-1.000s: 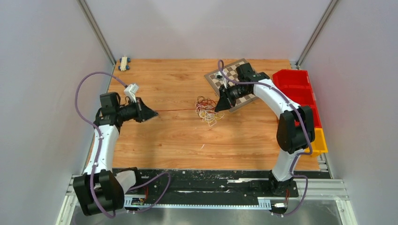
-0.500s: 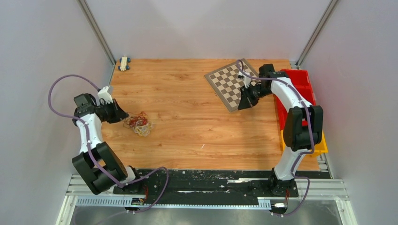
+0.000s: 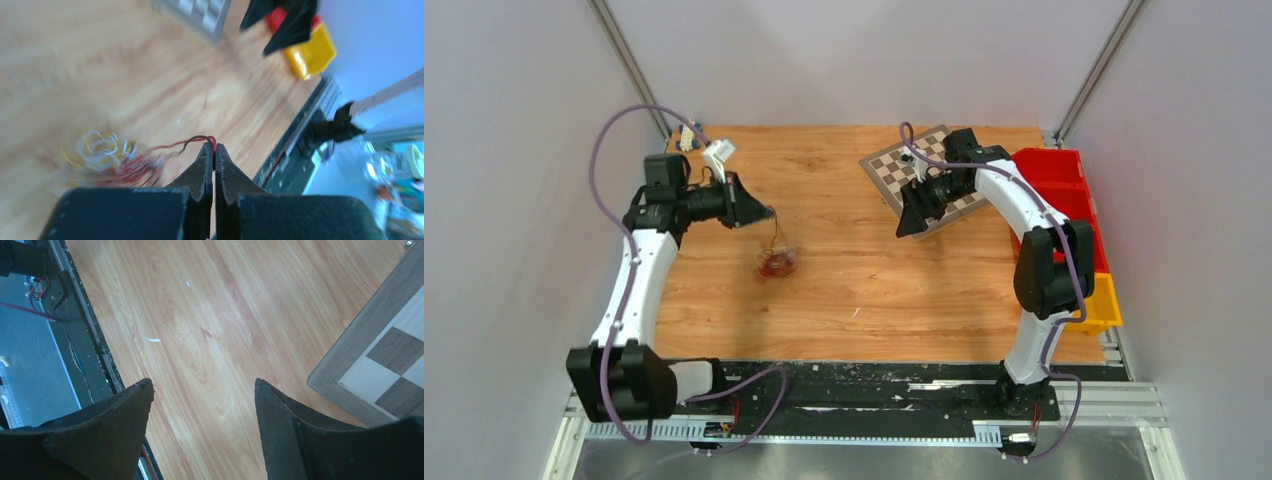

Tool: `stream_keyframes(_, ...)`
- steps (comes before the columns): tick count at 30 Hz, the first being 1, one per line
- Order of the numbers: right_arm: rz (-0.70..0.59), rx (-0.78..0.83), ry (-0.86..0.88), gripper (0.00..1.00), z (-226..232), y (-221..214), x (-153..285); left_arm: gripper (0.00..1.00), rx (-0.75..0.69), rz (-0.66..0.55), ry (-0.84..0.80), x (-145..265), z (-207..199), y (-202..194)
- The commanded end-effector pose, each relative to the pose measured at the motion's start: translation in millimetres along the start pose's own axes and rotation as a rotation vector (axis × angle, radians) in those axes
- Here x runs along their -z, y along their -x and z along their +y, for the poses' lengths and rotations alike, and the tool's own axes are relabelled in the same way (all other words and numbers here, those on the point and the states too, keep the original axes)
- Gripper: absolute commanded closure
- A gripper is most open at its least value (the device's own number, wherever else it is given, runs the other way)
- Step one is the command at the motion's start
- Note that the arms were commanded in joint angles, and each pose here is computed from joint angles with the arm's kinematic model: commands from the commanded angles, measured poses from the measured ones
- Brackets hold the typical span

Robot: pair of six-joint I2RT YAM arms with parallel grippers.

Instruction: Untangle the cables

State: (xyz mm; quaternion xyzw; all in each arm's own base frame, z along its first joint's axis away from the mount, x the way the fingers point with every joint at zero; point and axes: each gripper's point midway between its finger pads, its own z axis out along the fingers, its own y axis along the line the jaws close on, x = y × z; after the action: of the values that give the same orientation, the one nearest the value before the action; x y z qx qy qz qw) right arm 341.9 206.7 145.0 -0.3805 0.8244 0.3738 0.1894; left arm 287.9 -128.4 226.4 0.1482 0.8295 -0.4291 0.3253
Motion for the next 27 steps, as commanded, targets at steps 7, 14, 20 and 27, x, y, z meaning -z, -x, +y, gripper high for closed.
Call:
stream_keyframes(7,-0.045,0.037,0.010,0.18,7,7,9,1.00,-0.202,-0.074,0.027,16,-24,-4)
stream_keyframes(14,0.017,-0.005,0.016,0.15,4,-23,-2,0.68,-0.119,0.370,0.225,6,60,-109)
stream_keyframes(20,0.009,-0.066,0.027,0.13,-1,-17,-10,0.01,-0.213,0.266,0.178,9,58,-72)
stream_keyframes(27,0.007,-0.243,0.112,0.16,14,-25,-53,0.08,-0.260,0.192,0.004,-71,41,-26)
